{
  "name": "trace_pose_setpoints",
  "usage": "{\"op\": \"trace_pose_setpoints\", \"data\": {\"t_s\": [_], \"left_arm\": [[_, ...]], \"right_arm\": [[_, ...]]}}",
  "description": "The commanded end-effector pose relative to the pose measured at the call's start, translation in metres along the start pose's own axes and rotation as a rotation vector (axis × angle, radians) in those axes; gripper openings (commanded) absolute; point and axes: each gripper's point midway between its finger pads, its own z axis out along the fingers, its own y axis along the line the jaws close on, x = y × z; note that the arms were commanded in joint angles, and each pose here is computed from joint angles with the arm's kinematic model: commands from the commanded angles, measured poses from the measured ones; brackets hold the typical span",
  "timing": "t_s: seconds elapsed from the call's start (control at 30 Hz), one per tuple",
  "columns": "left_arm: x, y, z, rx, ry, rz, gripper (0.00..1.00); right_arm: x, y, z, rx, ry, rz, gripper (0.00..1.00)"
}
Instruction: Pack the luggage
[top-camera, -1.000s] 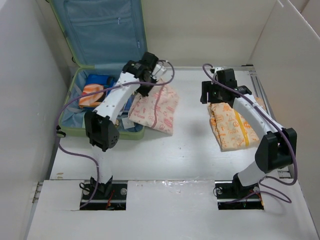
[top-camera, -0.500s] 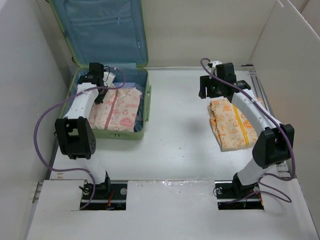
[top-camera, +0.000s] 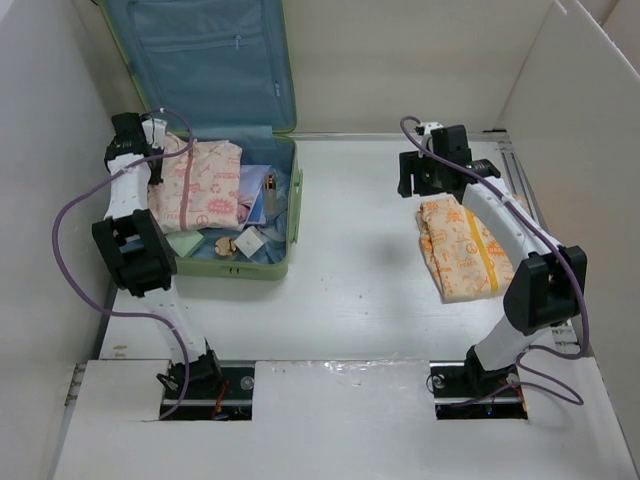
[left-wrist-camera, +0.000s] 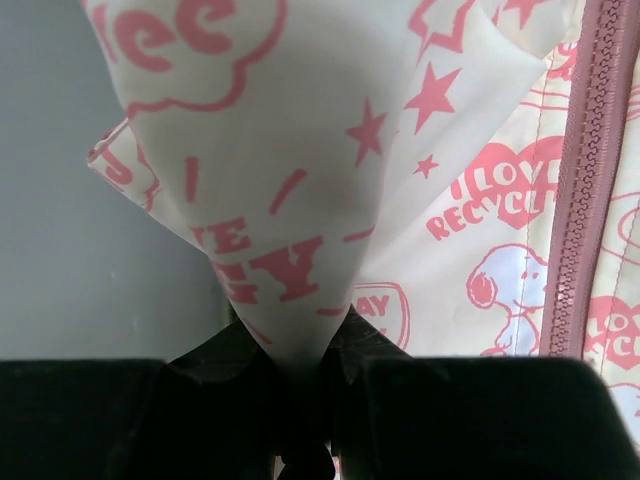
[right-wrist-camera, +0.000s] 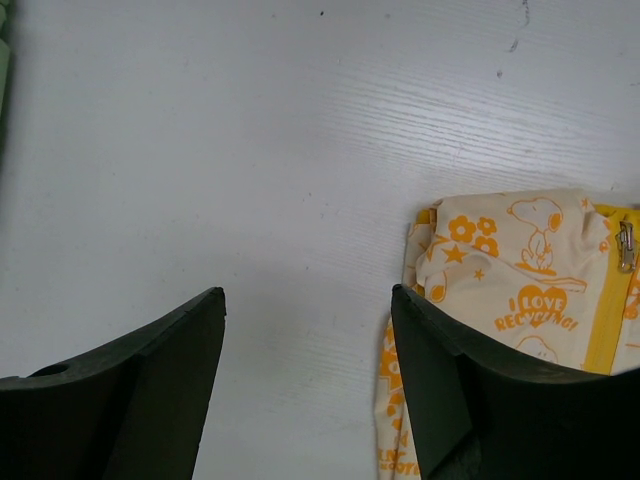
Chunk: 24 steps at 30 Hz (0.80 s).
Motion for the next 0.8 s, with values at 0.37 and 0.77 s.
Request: {"op": "trace_pose_setpoints", "data": {"t_s": [0.37, 0.77], "left_arm": [[-0.008, -0.031, 0.043, 0.152, -0.051, -0.047, 0.24], [-0.093, 0.024, -0.062, -0.169, -0.211, -0.072, 1.0]], "right_arm": [[0.015, -0.083, -0.016, 0.168, 0.023, 0.183, 0.9], [0.114, -0.09, 0.025, 0.239, 0.284, 0.24, 1.0]]}}
